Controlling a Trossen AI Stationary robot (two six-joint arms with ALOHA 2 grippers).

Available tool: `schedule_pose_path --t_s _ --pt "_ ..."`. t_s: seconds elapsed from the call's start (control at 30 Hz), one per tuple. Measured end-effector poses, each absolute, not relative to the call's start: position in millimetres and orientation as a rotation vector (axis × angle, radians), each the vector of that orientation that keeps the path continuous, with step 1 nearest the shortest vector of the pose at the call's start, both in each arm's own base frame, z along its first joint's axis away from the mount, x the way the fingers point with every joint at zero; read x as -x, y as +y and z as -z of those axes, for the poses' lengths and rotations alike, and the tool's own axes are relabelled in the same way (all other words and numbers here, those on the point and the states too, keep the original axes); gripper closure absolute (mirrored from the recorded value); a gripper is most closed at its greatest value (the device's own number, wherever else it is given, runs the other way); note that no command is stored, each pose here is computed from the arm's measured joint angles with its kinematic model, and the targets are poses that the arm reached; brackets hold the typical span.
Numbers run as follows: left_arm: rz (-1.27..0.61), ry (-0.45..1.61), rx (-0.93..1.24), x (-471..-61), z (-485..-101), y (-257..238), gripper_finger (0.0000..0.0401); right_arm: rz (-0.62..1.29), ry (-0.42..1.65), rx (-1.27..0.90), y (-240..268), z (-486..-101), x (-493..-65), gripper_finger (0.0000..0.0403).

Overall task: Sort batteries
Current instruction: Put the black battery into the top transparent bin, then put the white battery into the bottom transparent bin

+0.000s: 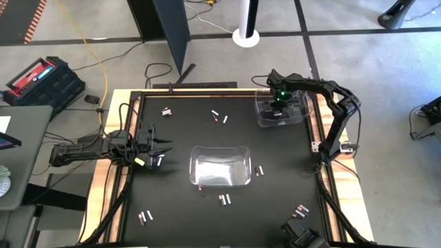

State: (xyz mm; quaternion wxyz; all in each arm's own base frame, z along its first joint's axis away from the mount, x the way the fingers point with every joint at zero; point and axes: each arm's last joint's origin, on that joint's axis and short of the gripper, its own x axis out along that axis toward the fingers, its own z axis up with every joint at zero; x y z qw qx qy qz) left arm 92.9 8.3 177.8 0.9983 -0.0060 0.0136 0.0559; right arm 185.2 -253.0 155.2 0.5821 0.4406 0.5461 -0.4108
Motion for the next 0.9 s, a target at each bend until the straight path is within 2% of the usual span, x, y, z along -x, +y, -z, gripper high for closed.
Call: schedule_pose_path --t_s 0.27,0.47,0.9 --pt "-0.112 0.027 0.012 -92.9 -177.8 8.3 0.0269 0.95 1.26 -1.007 -251.4 -163.2 -184.1 0.0253" --pt "-0.112 0.028 0.012 -92.9 -177.7 8.3 0.0269 0.96 1.174 -0.972 -247.7 -188.6 -178.4 0.0232" --pt "-0.112 0.028 0.012 -92.9 -177.8 8.3 0.0269 1.013 0.992 -0.921 -224.9 -255.4 -143.3 0.0233"
